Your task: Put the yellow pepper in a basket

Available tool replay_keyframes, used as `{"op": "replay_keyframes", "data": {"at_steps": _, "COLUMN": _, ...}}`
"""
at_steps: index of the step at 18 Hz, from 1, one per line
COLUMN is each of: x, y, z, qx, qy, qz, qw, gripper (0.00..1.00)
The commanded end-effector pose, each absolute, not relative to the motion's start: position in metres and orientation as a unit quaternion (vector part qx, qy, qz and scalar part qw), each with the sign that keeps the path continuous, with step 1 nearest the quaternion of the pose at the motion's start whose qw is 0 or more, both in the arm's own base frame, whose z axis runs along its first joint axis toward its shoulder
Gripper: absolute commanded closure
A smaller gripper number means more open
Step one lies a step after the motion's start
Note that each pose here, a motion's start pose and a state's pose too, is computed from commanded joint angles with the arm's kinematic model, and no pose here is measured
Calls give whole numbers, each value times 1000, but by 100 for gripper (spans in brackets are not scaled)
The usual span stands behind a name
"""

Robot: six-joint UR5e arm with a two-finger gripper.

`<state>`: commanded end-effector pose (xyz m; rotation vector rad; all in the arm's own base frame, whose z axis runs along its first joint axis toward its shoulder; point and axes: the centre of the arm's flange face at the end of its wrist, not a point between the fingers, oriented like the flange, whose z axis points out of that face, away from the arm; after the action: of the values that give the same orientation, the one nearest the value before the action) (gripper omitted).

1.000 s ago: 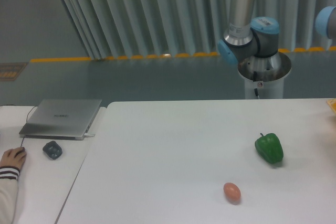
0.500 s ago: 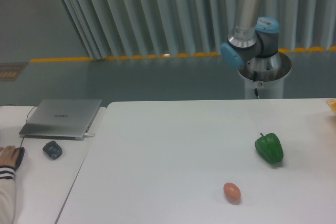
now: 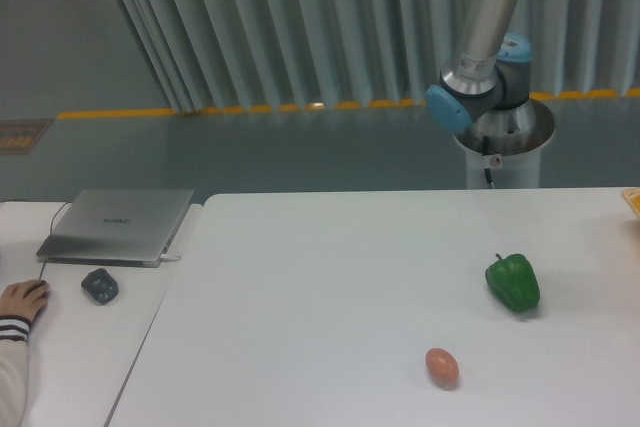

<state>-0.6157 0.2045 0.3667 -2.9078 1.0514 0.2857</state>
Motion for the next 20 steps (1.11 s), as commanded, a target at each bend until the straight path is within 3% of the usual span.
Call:
{"op": "replay_keyframes", "data": {"at_steps": 3, "x": -620, "y": 197, "z": 363, "qx": -925, "qy": 369, "qz": 93, "qw": 19, "gripper": 45}}
{"op": "replay_keyframes", "data": {"at_steps": 5, "x": -620, "y": 197, "z": 363, "qx": -924, "qy": 370, "qz": 93, "qw": 21, "gripper": 20}}
{"op": "replay_keyframes", "data": {"at_steps": 8, "x": -620, "y": 198, "z": 362, "qx": -924, "qy": 371, "qz": 94, "qw": 27, "gripper": 5}}
{"op": "replay_keyframes", "data": {"at_steps": 16, "x": -610, "y": 208, "z": 370, "qx": -923, "qy": 370, "qz": 97, "qw": 29, "gripper": 0}}
{"op": "replay_keyframes", "data": {"at_steps": 20, "x": -597, "y": 237, "z": 375, "qx": -940, "qy": 328, "qz": 80, "qw": 36, "gripper": 0}}
